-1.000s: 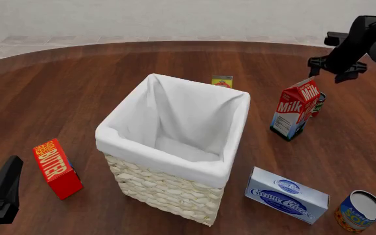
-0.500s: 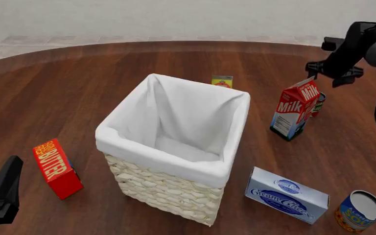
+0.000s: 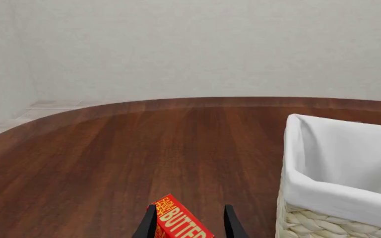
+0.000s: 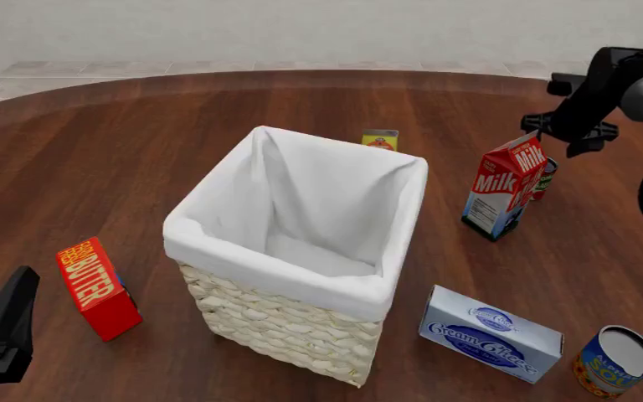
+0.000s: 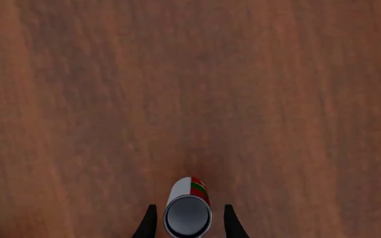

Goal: Pick up the tomato sauce, and put it in the basket.

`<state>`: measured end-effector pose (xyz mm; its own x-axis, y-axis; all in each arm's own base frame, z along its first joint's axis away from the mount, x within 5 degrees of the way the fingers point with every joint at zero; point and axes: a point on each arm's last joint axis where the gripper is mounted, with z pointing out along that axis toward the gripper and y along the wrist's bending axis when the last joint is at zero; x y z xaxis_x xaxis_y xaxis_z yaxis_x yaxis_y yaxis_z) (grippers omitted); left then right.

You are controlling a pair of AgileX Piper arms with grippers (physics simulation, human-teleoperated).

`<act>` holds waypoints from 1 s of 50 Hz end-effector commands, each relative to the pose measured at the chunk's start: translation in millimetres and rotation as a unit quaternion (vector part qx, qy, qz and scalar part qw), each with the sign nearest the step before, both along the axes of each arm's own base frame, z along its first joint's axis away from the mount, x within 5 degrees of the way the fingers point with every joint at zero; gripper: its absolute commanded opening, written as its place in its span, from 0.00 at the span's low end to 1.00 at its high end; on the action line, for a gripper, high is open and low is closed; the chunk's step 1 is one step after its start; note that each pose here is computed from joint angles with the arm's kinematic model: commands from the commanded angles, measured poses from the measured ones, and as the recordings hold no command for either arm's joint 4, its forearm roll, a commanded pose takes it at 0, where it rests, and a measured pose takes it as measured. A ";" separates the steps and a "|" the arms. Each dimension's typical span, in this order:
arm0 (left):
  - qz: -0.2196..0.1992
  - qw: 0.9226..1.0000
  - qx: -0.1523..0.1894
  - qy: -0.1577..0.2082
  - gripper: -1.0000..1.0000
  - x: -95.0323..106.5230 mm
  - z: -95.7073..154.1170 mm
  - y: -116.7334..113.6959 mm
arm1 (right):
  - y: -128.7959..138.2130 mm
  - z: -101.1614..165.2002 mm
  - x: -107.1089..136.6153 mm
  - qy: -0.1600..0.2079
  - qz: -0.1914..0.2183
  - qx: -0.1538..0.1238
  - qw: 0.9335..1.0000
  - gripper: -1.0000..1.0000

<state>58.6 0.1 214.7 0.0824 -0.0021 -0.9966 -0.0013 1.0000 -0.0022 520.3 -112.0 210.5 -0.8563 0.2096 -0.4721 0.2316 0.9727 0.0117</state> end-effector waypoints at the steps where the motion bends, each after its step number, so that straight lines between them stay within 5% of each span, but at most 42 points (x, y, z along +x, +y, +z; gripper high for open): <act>1: -0.001 1.000 0.001 -0.001 1.00 -0.5 0.0 -0.1 | -1.4 -7.1 1.7 0.006 0.002 0.000 1.000 1.00; 50: -0.001 1.000 0.001 -0.001 1.00 -0.5 0.0 -0.1 | 1.6 -35.4 9.0 0.029 0.010 0.003 1.000 1.00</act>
<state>58.6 0.1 214.7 0.0825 -0.0021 -0.9966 -0.0013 1.0000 -0.0022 528.1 -111.4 180.3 -0.8837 0.1962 -0.4249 0.2149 0.9766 0.0041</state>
